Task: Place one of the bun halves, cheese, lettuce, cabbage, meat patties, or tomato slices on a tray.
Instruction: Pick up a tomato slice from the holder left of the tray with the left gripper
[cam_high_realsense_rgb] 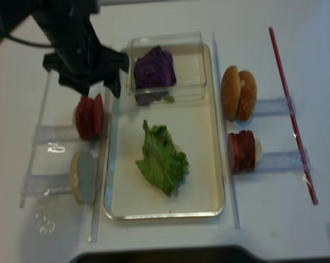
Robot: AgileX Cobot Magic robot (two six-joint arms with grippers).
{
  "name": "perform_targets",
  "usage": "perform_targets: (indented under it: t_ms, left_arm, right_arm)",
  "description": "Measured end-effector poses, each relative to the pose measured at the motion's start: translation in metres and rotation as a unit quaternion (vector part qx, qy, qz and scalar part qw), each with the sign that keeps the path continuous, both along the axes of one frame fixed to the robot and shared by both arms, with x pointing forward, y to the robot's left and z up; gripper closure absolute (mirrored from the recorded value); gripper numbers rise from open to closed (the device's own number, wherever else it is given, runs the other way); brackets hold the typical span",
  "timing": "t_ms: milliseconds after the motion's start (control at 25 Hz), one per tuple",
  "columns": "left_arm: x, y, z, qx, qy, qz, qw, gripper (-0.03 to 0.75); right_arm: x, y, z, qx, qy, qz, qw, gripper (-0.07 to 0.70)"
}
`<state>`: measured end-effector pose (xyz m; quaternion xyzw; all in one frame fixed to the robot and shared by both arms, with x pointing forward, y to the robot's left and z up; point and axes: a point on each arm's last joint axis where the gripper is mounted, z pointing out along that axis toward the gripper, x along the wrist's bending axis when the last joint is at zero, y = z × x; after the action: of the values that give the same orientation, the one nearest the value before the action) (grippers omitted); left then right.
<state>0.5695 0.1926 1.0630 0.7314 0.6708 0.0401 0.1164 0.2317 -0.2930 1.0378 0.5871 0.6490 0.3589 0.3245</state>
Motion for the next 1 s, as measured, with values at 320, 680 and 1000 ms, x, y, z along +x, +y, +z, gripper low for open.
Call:
perform_targets:
  t_ms: [320, 680, 1000]
  left_arm:
    - [0.008, -0.003, -0.017, 0.001, 0.021, 0.002, 0.9998, 0.181]
    - [0.015, -0.006, -0.03, 0.005, 0.034, 0.003, 0.9994, 0.181]
    - [0.022, -0.007, -0.047, 0.016, 0.051, 0.002, 0.9985, 0.181]
  right_arm:
    - [0.0, 0.0, 0.0, 0.0, 0.0, 0.0, 1.0, 0.069]
    - [0.0, 0.0, 0.0, 0.0, 0.0, 0.0, 1.0, 0.069]
    - [0.0, 0.0, 0.0, 0.0, 0.0, 0.0, 1.0, 0.069]
